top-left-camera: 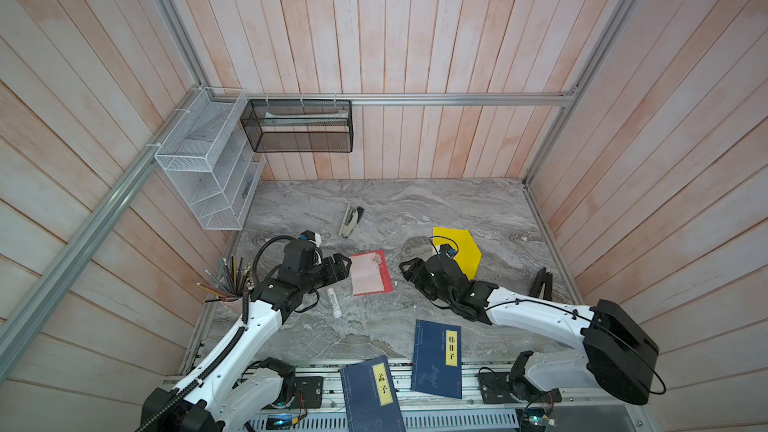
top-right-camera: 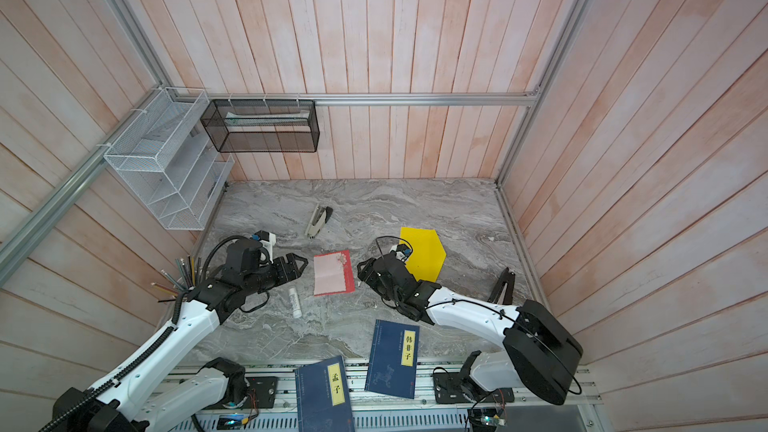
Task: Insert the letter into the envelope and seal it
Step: 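Pinch the pink letter card edge with the right gripper while the left approaches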
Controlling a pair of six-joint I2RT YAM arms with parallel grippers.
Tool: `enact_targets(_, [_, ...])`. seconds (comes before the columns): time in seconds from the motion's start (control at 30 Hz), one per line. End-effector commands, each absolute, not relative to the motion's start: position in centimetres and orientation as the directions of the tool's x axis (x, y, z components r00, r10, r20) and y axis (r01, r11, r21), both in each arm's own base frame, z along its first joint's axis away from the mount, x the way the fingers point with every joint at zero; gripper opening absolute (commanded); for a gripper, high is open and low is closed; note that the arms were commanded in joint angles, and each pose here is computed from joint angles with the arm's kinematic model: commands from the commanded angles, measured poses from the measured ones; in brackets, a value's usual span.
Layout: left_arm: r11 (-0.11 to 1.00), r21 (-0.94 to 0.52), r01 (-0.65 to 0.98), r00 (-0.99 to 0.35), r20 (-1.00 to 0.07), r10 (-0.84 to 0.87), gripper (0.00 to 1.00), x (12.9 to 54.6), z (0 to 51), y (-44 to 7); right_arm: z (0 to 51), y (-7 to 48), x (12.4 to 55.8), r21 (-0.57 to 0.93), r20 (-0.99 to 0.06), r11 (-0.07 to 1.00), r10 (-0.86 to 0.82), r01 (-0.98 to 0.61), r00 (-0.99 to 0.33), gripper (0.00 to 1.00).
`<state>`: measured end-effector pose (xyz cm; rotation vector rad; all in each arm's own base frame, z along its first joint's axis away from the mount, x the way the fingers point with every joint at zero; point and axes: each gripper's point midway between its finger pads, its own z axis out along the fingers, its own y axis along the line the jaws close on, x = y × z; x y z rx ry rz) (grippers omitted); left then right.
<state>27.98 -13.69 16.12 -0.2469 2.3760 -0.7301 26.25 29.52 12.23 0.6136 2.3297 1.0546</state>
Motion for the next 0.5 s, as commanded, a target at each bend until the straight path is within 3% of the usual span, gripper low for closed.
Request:
enact_targets(0.0, [0.809,-0.588,0.015,-0.788,-0.505,-0.353,0.88,27.5,16.4,-14.2,12.3,31.7,25.9,0.829,-0.155,0.505,0.618,0.238,-0.771,0.73])
enact_targets(0.47, [0.811,-0.584,0.035,-0.795,-0.508,-0.332,0.88,27.1,16.2,-14.6,6.6,34.5,24.5,0.791,-0.07,0.522,0.597,0.32,-0.799,0.62])
